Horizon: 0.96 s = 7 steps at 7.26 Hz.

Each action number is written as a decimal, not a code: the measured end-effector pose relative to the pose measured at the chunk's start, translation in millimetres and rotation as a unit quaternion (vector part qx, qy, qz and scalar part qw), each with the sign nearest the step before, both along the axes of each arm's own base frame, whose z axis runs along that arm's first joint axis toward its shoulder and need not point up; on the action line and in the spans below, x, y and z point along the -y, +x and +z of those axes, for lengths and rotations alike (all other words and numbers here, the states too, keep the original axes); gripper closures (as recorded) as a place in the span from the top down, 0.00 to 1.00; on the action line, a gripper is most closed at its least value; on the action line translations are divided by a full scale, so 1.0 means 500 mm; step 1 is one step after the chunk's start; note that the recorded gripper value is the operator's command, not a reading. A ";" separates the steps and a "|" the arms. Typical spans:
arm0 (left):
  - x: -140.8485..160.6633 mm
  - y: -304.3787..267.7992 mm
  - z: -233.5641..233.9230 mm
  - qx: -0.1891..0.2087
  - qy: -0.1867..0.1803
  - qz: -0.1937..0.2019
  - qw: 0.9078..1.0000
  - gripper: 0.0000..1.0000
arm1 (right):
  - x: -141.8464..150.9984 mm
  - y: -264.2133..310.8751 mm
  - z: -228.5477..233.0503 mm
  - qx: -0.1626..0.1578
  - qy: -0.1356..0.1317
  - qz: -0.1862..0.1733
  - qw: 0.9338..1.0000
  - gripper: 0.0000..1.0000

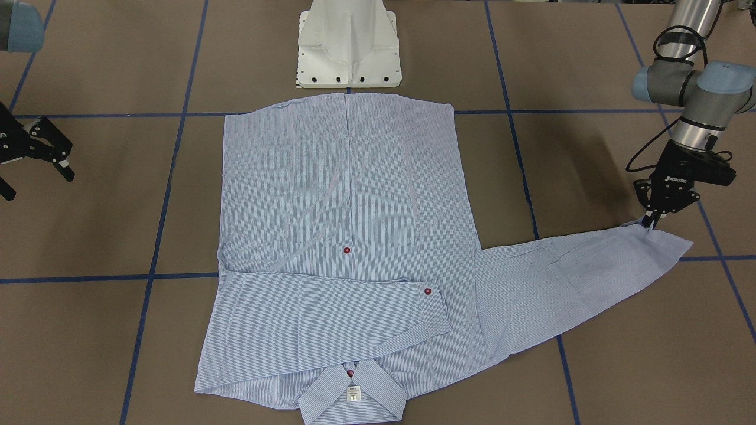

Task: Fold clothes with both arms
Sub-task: 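Carry the sleeve with the left gripper across the chest toward the collar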

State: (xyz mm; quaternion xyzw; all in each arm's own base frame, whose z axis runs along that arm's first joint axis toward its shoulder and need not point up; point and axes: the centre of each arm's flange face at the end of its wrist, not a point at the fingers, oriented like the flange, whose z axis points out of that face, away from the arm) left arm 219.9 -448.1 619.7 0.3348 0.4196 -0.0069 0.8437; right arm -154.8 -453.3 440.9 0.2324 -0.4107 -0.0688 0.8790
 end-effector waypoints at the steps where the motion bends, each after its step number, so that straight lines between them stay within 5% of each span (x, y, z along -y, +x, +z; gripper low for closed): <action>1: 0.032 0.026 -0.076 0.000 -0.002 0.002 1.000 0.00 | 0.001 0.000 0.001 -0.001 0.000 0.000 1.000 1.00; 5: 0.237 0.229 -0.590 0.040 -0.060 0.012 0.997 0.00 | 0.002 -0.001 0.007 -0.002 -0.003 0.001 1.000 1.00; 7: 0.287 0.360 -0.788 0.038 -0.092 0.019 0.995 0.00 | 0.003 -0.002 0.008 -0.003 -0.003 0.001 1.000 1.00</action>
